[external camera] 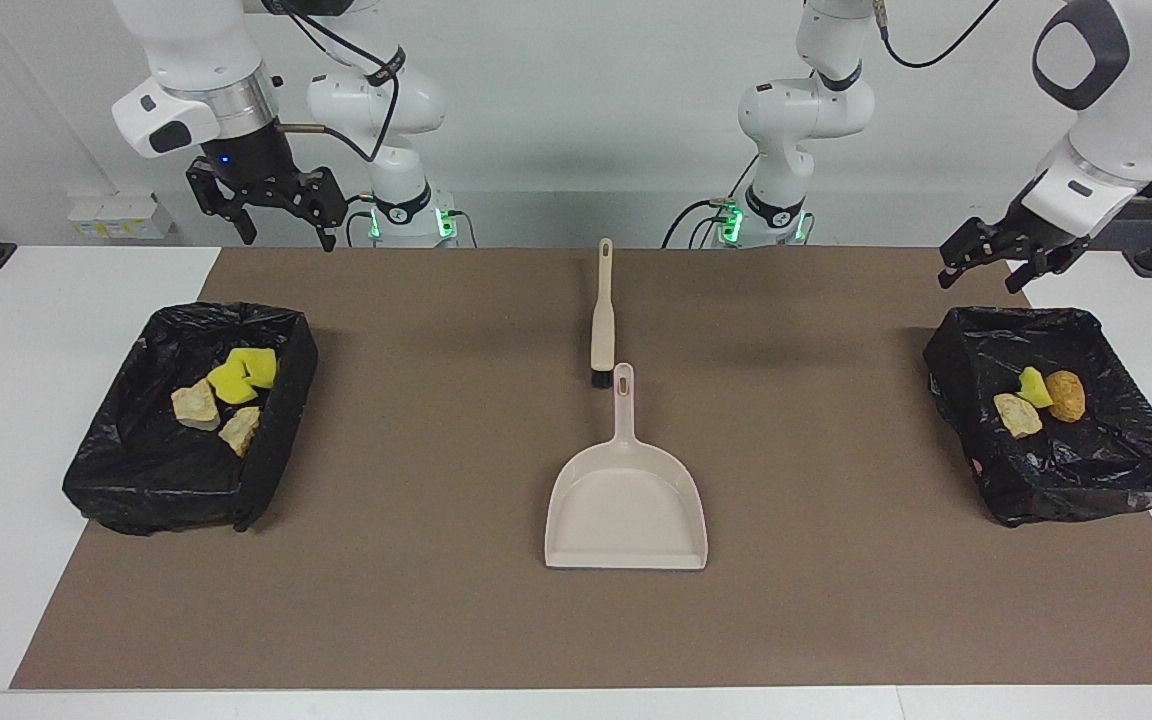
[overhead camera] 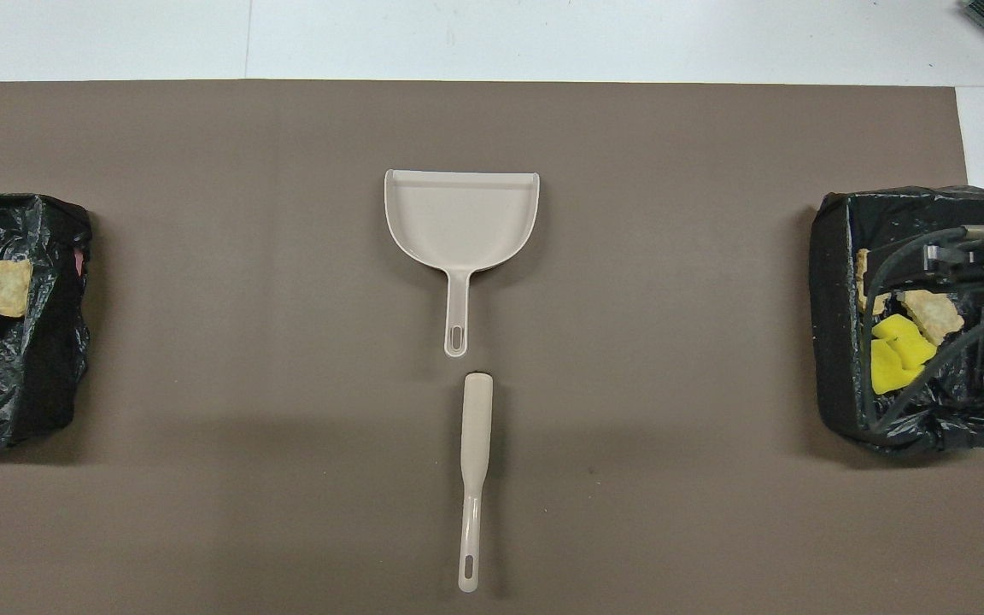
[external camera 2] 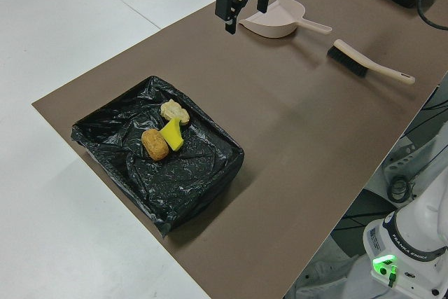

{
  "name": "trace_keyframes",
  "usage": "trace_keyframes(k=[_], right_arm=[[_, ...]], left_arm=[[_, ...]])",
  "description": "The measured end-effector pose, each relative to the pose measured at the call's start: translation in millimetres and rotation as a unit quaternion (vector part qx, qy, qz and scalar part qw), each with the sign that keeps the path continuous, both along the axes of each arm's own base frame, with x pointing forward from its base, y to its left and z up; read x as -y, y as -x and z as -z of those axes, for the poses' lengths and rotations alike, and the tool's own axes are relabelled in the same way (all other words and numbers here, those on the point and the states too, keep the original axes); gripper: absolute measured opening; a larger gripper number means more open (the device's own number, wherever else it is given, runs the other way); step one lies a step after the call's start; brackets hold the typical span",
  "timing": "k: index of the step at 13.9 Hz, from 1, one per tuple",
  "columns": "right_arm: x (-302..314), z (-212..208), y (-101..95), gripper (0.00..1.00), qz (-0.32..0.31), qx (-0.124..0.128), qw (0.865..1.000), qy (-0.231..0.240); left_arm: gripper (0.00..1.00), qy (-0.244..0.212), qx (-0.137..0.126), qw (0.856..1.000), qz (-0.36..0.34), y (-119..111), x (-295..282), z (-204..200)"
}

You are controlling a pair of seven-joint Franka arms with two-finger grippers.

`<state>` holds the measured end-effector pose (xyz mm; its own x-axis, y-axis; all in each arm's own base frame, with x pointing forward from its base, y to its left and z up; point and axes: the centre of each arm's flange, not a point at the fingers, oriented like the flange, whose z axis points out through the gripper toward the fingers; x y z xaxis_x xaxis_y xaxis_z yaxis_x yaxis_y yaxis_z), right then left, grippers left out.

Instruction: Sweep and dump trash in bin

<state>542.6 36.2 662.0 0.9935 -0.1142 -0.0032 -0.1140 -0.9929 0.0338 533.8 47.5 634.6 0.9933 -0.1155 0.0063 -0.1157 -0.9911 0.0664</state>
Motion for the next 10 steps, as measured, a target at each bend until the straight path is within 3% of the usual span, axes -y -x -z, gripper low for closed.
trace_keyframes(k=[5,10], right_arm=[[0,0,0.0,1.00,0.000,0.000,1.000,0.000],[0,0,0.0,1.00,0.000,0.000,1.000,0.000]], left_arm=[[1.00,-0.002,0.007,0.999,-0.031,2,62,-21],[1.00,-0.016,-0.006,0.999,-0.027,7,68,-21]])
